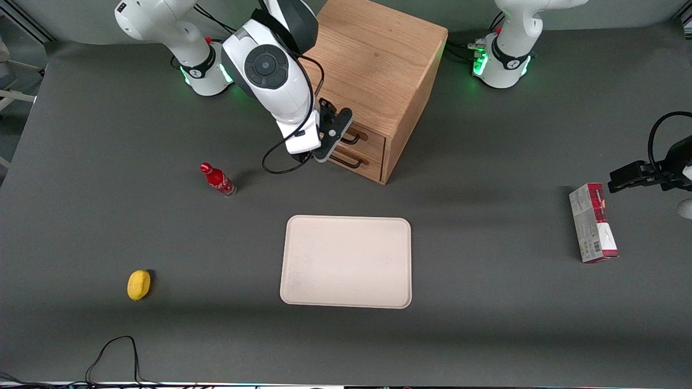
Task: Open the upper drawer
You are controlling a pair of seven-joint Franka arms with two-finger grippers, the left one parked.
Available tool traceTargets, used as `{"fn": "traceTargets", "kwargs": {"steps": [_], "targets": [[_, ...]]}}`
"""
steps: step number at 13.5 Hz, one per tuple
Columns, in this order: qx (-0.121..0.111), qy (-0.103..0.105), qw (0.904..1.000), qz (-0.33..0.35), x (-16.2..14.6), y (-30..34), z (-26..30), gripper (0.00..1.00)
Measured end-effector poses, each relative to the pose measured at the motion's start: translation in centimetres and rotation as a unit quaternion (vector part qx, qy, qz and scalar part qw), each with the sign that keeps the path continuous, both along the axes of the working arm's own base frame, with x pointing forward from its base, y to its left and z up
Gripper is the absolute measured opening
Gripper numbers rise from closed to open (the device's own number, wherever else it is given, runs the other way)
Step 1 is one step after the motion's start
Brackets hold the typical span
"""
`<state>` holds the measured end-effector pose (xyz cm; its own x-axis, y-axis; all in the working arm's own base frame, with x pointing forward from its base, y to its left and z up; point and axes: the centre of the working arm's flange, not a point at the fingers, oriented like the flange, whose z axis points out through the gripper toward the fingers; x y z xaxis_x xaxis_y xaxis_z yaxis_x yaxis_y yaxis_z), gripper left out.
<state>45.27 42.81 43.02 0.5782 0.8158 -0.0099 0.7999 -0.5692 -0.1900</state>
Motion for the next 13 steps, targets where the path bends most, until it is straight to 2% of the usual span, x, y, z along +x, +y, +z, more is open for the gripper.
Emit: {"fn": "traceTargets", "kwargs": {"steps": [9, 13], "targets": [[-0.010, -0.009, 0.9999, 0.000, 0.4, -0.5, -0.7, 1.00], [-0.025, 0.000, 0.9997, 0.003, 0.2, -0.4, -3.7, 1.00]]}}
